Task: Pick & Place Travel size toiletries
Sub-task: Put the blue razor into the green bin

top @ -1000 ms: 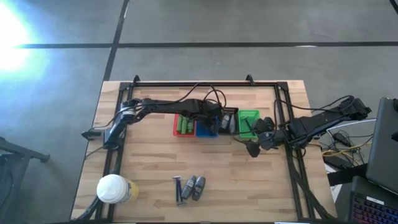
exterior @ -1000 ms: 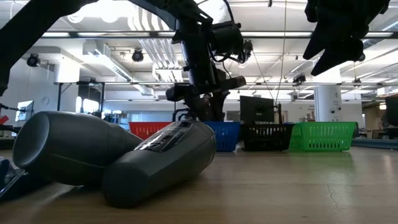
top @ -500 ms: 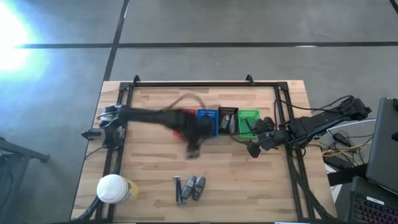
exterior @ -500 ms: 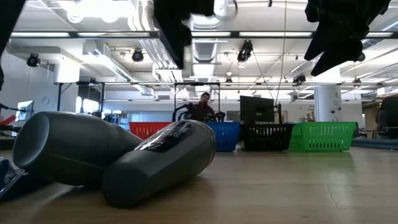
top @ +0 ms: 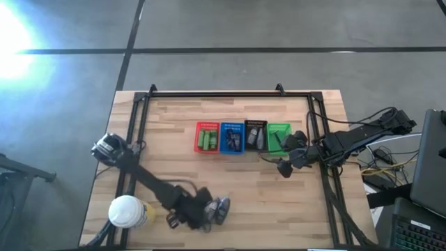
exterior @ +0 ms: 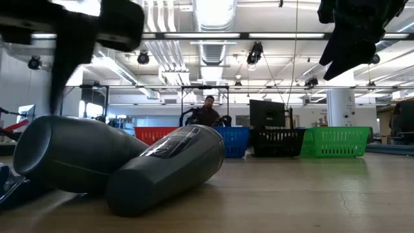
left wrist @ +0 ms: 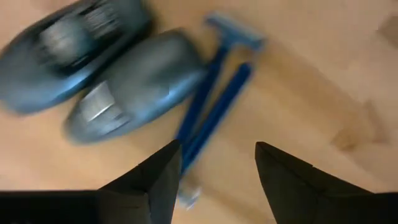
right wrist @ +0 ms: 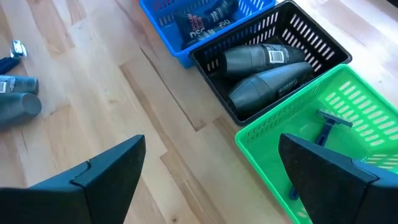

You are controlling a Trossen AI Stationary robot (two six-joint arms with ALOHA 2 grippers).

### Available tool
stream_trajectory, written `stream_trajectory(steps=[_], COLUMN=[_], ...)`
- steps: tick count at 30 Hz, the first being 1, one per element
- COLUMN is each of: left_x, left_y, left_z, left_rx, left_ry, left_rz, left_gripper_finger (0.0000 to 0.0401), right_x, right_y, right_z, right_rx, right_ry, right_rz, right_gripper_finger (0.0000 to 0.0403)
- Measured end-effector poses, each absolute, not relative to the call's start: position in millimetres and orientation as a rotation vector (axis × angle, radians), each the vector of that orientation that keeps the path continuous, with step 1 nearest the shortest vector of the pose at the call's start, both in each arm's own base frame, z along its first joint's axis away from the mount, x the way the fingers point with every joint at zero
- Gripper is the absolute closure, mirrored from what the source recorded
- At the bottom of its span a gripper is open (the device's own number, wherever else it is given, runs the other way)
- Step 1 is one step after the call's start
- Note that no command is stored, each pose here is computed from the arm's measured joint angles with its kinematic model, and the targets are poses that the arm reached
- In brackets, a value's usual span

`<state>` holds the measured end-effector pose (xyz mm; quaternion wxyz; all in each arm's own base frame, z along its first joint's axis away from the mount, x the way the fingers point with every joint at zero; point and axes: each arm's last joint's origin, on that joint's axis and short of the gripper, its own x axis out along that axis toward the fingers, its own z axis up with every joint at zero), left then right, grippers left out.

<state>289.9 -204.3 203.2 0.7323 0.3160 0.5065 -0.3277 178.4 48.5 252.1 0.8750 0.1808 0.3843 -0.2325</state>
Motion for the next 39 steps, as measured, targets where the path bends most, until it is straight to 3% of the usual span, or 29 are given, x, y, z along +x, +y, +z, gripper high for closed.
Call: stream_trajectory(steps=[12,22,31,39], left_x=[286,291,289,296], left_y=[-215,-211,-210,-200], left_z=[186,158,157,157], left_rx=[0.674,0.646,0.499,0.481], left_ry=[1.009,1.037,1.119,1.125], left_rz=[-0.744,-0.798,-0.719,-0.673], left_gripper_finger=[0.0229,0.0245,0.0258,0.0303], right_x=[178,178,178,178], right_y=[48,48,48,48], right_z=[251,251,251,251], right_rx=[0.378,0.408,0.413,0.434], right_ry=[0.806,0.799,0.797,0.792], right_rz=[-0.486,-0.499,-0.501,-0.510], right_gripper_finger=[0.0037,0.0037,0.0037,0.0037])
